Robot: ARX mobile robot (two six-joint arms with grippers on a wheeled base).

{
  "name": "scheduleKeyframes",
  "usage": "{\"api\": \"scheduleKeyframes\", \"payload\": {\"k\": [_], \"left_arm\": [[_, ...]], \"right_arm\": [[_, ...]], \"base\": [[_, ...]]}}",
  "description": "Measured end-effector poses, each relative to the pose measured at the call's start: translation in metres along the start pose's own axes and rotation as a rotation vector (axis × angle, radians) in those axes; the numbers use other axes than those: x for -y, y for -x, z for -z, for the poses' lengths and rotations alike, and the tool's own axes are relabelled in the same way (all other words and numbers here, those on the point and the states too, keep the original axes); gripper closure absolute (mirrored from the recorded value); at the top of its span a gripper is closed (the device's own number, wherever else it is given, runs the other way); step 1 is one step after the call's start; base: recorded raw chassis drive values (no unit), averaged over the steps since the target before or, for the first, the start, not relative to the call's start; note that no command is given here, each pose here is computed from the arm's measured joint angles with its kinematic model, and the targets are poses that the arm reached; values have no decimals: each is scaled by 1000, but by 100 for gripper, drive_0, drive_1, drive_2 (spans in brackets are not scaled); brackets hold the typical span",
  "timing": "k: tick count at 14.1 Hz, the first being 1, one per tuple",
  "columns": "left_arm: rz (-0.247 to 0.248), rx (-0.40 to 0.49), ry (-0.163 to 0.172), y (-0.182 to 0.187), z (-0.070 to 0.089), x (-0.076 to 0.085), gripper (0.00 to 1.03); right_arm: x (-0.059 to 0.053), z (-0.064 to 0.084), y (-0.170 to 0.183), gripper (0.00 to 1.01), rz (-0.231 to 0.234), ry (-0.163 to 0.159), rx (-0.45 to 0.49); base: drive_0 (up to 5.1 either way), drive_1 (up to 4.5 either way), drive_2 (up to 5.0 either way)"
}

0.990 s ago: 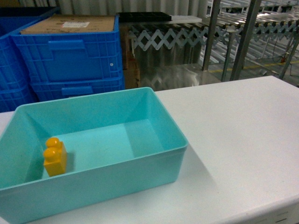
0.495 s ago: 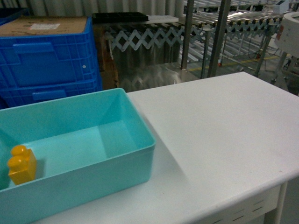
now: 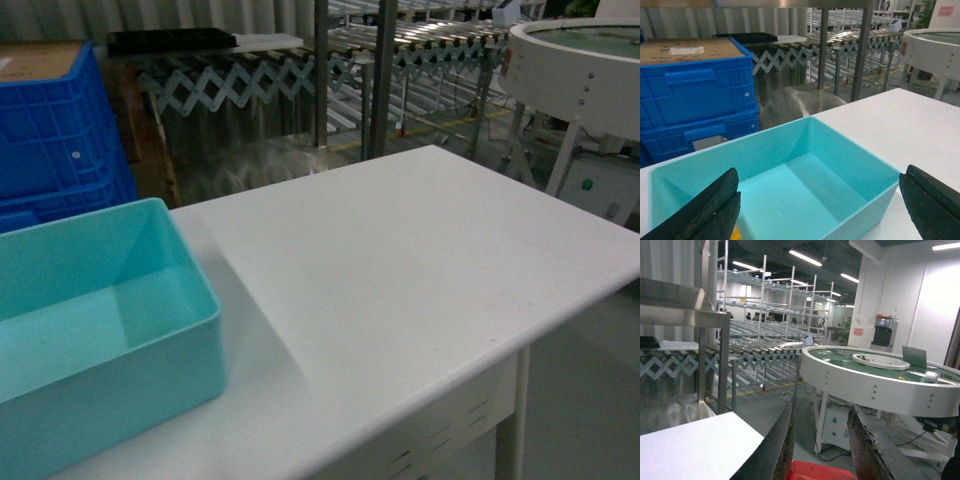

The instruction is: Pick red block from blue box to shelf

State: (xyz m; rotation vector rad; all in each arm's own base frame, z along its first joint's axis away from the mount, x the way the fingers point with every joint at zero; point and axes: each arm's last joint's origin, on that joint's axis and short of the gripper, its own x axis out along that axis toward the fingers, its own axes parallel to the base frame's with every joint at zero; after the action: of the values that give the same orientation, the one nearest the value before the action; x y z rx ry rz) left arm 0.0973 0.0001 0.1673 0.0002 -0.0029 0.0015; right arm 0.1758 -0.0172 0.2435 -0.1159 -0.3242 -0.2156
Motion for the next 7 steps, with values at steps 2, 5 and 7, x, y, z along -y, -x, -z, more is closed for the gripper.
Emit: {"api": "scheduleKeyframes", "payload": {"k": [2, 5, 7], "left_arm": [[0, 0, 0, 0, 0, 0, 5], [1, 0, 0, 0, 0, 0, 5], [0, 0, 0, 0, 0, 0, 5]], "right_arm": [[0, 0, 0, 74, 0, 0, 0], [0, 0, 0, 74, 1, 0, 1], [0, 0, 0, 74, 0, 0, -1]], "base": [[-147, -147, -147], [0, 0, 0], [-113, -113, -113]]}}
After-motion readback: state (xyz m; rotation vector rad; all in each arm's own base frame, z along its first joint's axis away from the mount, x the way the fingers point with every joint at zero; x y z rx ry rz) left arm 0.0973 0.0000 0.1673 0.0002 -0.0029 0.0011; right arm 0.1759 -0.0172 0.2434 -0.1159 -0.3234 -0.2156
